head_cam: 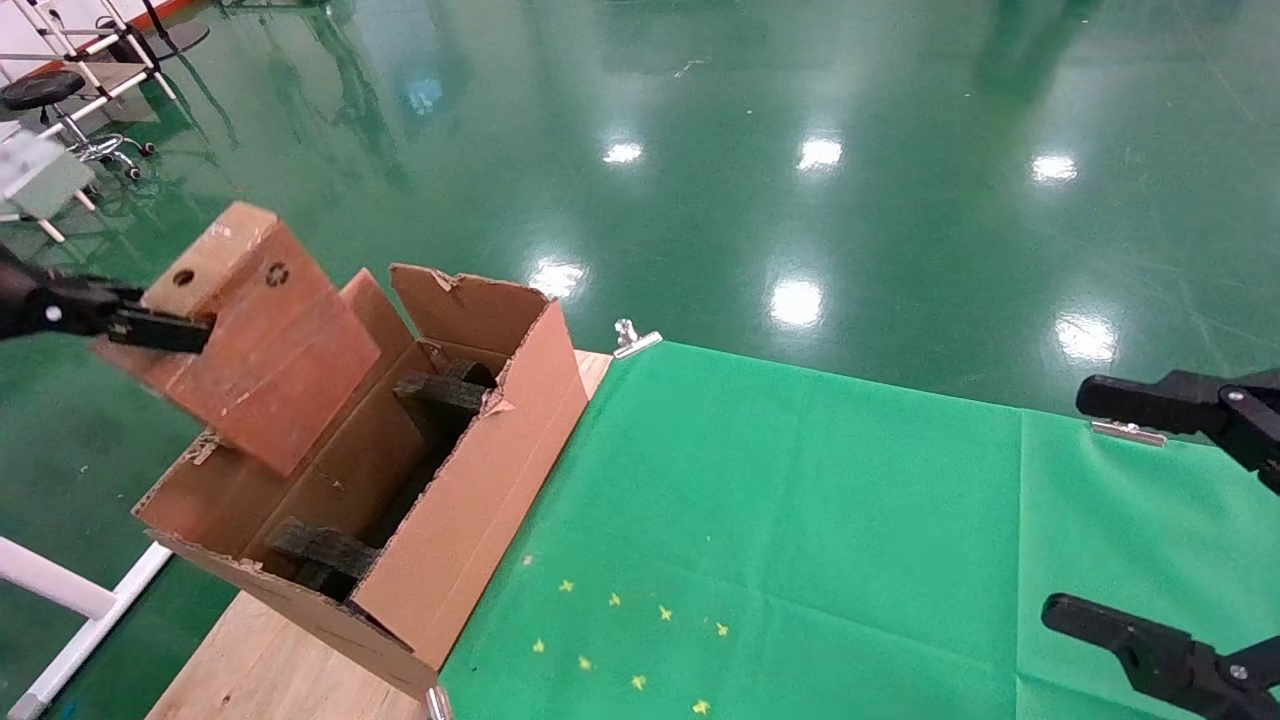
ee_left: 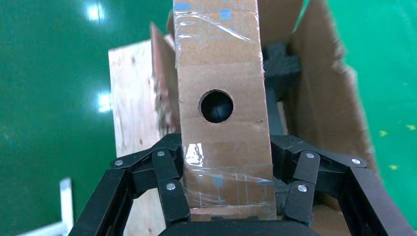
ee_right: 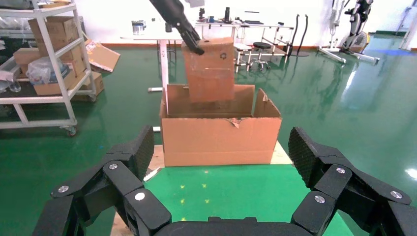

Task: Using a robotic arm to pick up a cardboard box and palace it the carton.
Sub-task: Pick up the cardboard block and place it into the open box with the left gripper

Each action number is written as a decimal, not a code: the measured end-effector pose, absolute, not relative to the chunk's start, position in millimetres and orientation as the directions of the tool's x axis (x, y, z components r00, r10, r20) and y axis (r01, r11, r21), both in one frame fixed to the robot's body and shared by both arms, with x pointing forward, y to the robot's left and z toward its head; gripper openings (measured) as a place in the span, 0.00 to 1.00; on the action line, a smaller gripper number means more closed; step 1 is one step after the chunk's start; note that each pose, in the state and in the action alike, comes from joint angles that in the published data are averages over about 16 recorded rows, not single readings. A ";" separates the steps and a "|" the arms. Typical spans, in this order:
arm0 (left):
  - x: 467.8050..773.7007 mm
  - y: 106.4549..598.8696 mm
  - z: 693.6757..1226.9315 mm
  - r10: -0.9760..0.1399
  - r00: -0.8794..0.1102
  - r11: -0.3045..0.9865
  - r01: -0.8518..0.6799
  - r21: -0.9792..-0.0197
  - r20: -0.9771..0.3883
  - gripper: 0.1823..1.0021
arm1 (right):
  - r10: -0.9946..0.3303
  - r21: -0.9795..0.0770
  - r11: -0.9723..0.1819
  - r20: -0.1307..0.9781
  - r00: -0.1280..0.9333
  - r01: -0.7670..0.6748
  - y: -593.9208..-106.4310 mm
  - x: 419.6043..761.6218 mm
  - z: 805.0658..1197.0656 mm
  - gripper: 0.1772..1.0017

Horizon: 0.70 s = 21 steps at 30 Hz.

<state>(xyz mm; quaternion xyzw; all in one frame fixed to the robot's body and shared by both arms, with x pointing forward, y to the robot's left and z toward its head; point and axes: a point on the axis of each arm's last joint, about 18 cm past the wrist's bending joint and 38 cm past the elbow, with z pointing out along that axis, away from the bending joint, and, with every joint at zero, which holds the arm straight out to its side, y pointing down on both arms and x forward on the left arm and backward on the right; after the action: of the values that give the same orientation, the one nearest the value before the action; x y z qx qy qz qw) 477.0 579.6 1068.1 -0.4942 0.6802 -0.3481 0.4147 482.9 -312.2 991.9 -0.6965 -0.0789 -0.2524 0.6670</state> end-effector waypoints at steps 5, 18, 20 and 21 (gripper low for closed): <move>488.1 597.1 1044.7 -0.973 -0.136 0.225 -0.406 -0.886 -0.185 0.12 | -0.227 -0.889 -0.098 0.457 0.860 0.447 -312.2 482.9 991.9 1.00; 520.5 619.7 999.0 -0.986 -0.086 0.166 -0.445 -0.880 -0.142 0.12 | -0.227 -0.889 -0.098 0.457 0.860 0.447 -312.2 482.9 991.9 1.00; 525.1 621.7 992.8 -0.987 -0.078 0.158 -0.451 -0.878 -0.138 0.12 | -0.227 -0.889 -0.098 0.457 0.860 0.447 -312.2 482.9 991.9 1.00; 527.4 622.6 989.7 -0.988 -0.075 0.155 -0.455 -0.877 -0.136 0.12 | -0.227 -0.889 -0.098 0.457 0.860 0.447 -312.2 482.9 991.9 1.00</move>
<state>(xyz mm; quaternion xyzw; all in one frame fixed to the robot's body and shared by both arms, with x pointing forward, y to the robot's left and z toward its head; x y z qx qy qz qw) 527.4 622.6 989.7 -0.5549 0.6501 -0.3387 0.3934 482.9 -312.2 991.9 -0.6965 -0.0789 -0.2524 0.6670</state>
